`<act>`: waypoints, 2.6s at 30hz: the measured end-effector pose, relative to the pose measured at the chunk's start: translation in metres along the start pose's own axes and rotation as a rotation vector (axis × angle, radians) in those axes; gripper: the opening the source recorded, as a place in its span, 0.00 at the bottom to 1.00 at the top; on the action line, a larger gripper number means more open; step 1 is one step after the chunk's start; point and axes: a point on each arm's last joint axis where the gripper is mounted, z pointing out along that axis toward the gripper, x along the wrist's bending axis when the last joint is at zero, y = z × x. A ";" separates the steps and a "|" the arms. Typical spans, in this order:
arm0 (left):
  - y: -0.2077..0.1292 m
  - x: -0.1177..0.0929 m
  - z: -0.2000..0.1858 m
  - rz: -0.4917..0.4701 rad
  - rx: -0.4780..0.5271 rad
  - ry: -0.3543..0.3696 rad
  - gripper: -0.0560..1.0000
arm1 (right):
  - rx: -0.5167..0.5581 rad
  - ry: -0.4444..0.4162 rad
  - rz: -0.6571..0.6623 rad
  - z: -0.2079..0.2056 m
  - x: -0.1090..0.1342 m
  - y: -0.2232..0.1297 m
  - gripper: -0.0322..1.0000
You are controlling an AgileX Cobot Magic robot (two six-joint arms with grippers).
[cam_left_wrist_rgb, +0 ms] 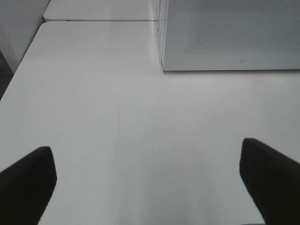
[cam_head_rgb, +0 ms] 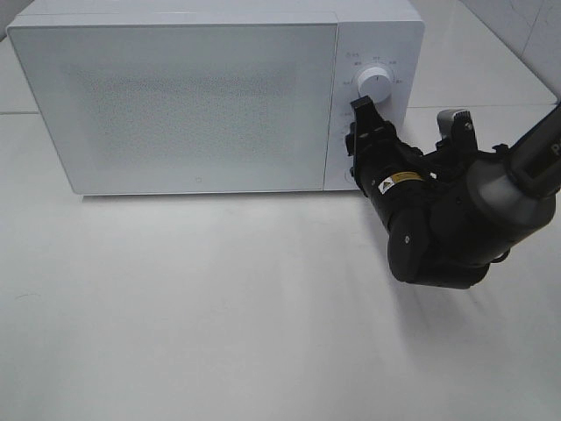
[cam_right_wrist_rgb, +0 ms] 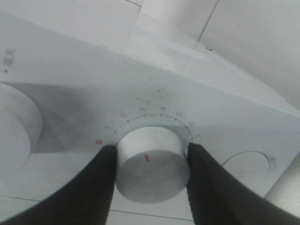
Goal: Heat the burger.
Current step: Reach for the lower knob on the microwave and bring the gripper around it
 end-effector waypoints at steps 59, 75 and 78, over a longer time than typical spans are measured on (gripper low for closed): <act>0.000 0.000 0.000 0.000 0.000 0.000 0.99 | -0.048 -0.018 0.329 0.002 0.002 0.000 0.48; 0.000 0.000 0.000 0.000 0.000 0.000 0.99 | -0.065 -0.027 0.373 0.002 0.002 0.001 0.48; 0.000 0.000 0.000 0.000 0.000 0.000 0.99 | -0.066 -0.026 0.417 0.002 0.002 0.001 0.48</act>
